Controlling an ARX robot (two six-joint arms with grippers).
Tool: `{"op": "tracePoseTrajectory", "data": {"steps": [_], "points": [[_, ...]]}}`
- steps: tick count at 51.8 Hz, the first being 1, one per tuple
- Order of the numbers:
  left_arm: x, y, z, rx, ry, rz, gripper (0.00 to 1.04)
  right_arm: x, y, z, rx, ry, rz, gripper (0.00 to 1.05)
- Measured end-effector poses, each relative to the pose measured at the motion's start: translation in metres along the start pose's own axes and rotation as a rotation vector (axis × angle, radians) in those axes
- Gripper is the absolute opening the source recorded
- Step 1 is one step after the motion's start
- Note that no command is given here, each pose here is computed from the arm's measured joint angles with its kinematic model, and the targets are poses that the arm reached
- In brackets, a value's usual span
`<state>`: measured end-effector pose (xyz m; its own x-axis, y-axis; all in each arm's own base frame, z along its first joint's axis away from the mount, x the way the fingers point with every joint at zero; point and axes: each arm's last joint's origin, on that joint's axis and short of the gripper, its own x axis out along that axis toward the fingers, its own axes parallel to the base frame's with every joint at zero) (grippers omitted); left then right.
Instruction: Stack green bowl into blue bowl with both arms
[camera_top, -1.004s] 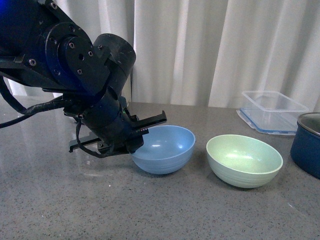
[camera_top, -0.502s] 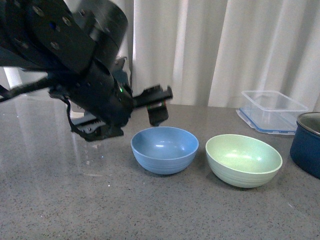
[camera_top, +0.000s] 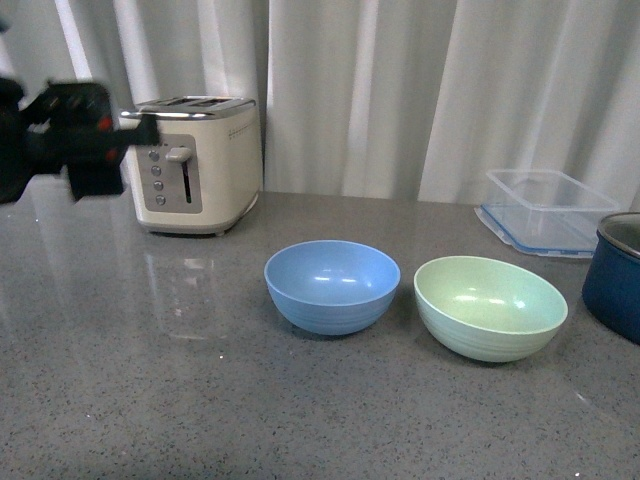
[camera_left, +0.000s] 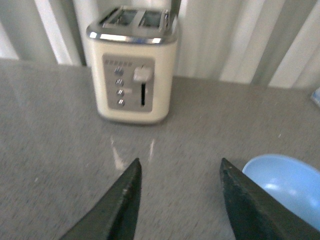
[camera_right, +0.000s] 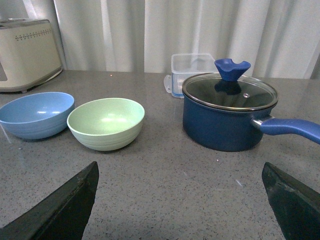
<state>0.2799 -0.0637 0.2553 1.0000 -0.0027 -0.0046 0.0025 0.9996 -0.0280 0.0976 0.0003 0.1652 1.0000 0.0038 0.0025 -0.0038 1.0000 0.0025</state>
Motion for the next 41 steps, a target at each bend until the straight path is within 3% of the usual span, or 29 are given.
{"op": "tracePoseTrajectory", "data": {"steps": [14,22,41], "points": [[-0.046,0.028,-0.029,0.011,-0.008,-0.003,0.03,0.0,0.0,0.0,0.0,0.0,0.0,0.95],[-0.07,0.039,-0.048,0.022,0.013,-0.004,0.04,0.0,0.0,0.0,0.0,0.0,0.0,0.95],[-0.111,0.06,-0.069,0.02,0.005,-0.016,0.04,0.0,0.0,0.0,0.0,0.0,0.0,0.95]]}}
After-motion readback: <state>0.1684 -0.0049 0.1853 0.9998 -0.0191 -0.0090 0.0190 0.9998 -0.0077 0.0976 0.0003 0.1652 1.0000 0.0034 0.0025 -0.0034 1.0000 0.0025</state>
